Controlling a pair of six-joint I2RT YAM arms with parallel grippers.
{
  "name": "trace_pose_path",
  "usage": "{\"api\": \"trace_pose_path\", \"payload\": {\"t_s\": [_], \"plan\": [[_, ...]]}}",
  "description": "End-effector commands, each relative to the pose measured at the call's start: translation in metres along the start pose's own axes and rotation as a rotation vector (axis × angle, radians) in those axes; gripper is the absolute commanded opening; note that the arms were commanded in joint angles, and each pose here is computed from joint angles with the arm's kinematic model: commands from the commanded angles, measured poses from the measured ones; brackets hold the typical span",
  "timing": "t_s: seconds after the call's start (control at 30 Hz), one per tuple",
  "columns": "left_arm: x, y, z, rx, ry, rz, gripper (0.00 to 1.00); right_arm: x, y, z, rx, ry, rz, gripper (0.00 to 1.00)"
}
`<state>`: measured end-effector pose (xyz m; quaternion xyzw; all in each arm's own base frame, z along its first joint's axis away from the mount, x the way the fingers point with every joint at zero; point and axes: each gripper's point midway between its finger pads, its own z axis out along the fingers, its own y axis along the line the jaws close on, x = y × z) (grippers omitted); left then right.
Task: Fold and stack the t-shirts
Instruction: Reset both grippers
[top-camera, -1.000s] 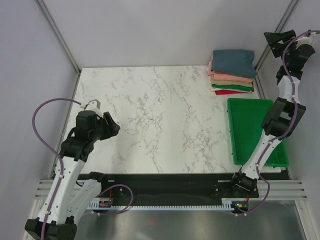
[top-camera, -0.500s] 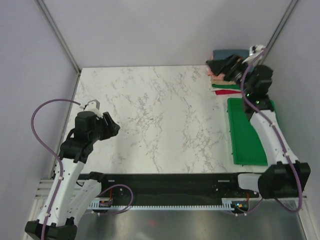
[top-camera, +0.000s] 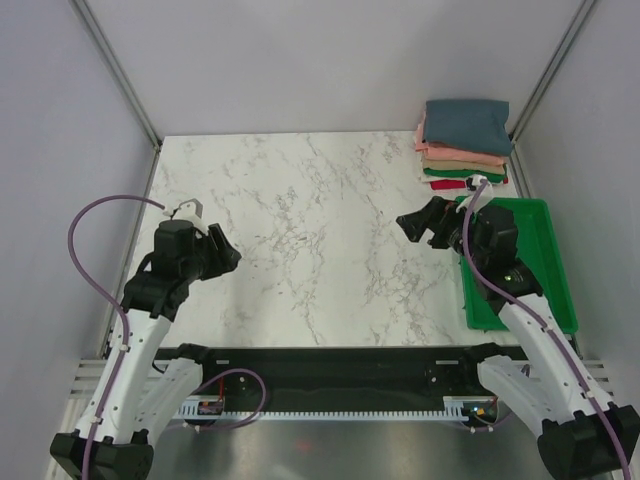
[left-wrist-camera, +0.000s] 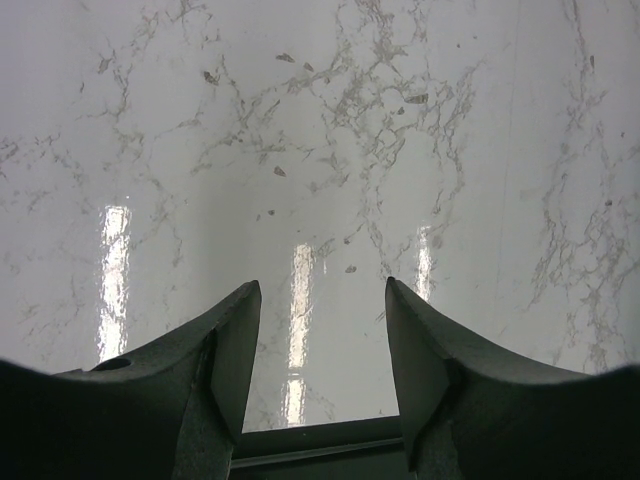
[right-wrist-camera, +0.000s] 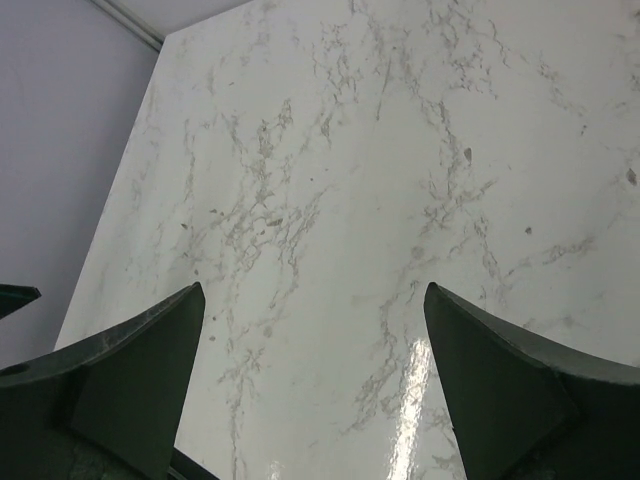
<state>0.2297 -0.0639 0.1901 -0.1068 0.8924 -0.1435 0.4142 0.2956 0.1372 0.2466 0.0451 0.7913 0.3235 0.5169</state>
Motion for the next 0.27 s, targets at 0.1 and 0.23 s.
{"api": "trace_pose_path", "payload": {"t_s": [0.1, 0.23], "plan": [[-0.01, 0.0, -0.001, -0.003, -0.046, 0.005, 0.6, 0.001, 0.0, -0.017, -0.001, -0.039, -0.035, 0.98], [-0.011, 0.0, -0.001, -0.004, -0.05, 0.005, 0.6, 0.01, -0.011, -0.012, 0.064, 0.033, -0.022, 0.98]]}}
